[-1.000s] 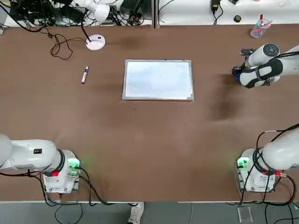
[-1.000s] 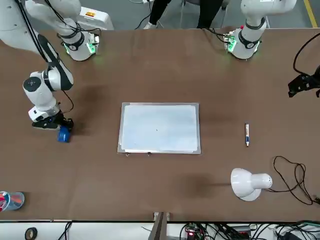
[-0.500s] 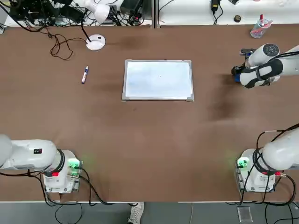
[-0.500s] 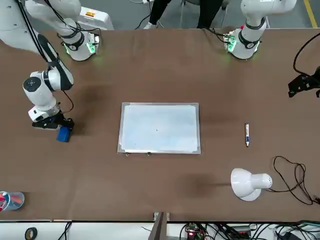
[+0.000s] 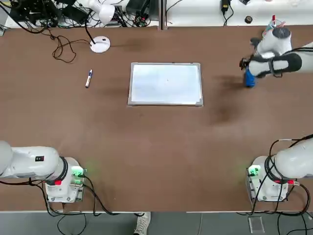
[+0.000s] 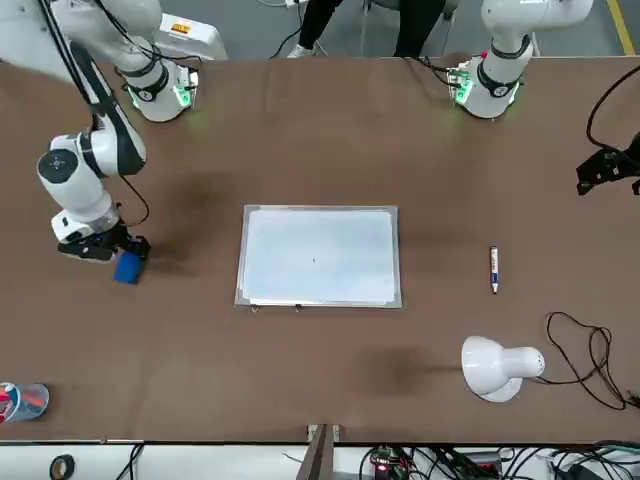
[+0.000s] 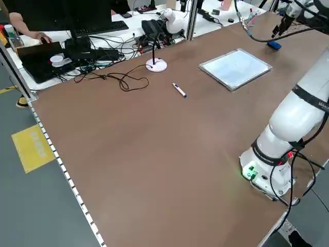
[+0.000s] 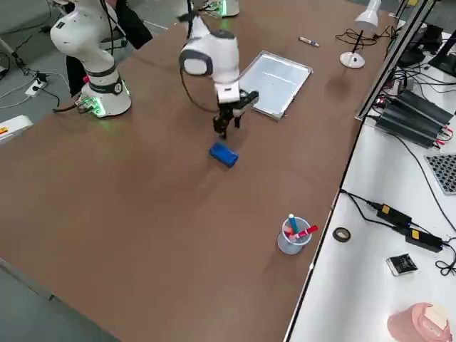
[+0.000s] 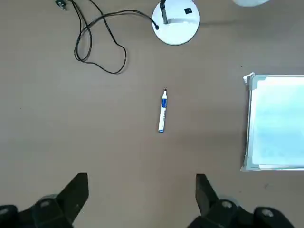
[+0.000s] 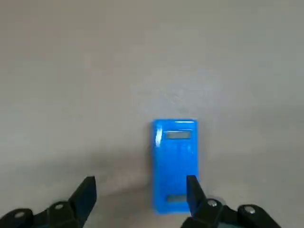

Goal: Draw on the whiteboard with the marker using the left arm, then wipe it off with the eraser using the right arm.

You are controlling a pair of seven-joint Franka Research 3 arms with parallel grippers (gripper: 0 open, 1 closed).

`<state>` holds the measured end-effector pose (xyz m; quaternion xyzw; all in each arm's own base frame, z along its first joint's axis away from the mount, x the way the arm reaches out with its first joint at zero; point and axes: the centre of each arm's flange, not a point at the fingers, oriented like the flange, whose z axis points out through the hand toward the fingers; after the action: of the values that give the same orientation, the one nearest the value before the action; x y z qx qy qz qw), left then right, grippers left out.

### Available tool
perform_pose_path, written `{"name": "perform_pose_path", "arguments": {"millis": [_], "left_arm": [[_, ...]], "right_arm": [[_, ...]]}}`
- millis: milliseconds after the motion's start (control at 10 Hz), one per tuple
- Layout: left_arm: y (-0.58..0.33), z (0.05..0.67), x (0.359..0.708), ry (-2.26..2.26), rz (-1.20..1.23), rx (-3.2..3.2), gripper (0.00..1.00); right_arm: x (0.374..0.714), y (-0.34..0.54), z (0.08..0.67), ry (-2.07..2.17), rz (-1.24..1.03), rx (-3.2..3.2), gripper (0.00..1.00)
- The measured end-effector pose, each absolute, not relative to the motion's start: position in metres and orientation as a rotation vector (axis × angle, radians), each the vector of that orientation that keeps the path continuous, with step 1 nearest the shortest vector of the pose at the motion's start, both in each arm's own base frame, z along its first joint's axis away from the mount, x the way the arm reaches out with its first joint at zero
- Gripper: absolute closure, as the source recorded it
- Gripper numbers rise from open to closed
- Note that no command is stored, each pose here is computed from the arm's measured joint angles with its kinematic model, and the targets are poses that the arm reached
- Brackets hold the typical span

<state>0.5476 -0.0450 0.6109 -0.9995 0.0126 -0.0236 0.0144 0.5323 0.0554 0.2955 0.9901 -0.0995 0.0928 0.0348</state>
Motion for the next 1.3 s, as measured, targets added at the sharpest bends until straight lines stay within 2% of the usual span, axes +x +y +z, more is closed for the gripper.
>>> {"name": "perform_pose_path", "arguments": {"millis": [300, 700, 1000, 1200, 1300], "left_arm": [[-0.045, 0.611, 0.548, 0.04, -0.074, -3.112, 0.0], [-0.046, 0.611, 0.548, 0.042, -0.075, -3.112, 0.0], [-0.048, 0.613, 0.548, 0.047, -0.081, -3.112, 0.0], [-0.049, 0.616, 0.548, 0.049, -0.089, -3.112, 0.0], [-0.049, 0.617, 0.548, 0.049, -0.093, -3.112, 0.0]], "right_arm": [[0.548, 0.082, 0.39, -0.251, 0.196, 3.019, 0.15], [0.578, 0.064, 0.516, -0.143, 0.196, 3.073, 0.15], [0.583, 0.02, 0.565, -0.195, 0.187, 3.069, 0.12], [0.581, 0.01, 0.587, -0.235, 0.153, 3.085, 0.0], [0.58, 0.009, 0.598, -0.243, 0.141, 3.091, 0.0]]}}
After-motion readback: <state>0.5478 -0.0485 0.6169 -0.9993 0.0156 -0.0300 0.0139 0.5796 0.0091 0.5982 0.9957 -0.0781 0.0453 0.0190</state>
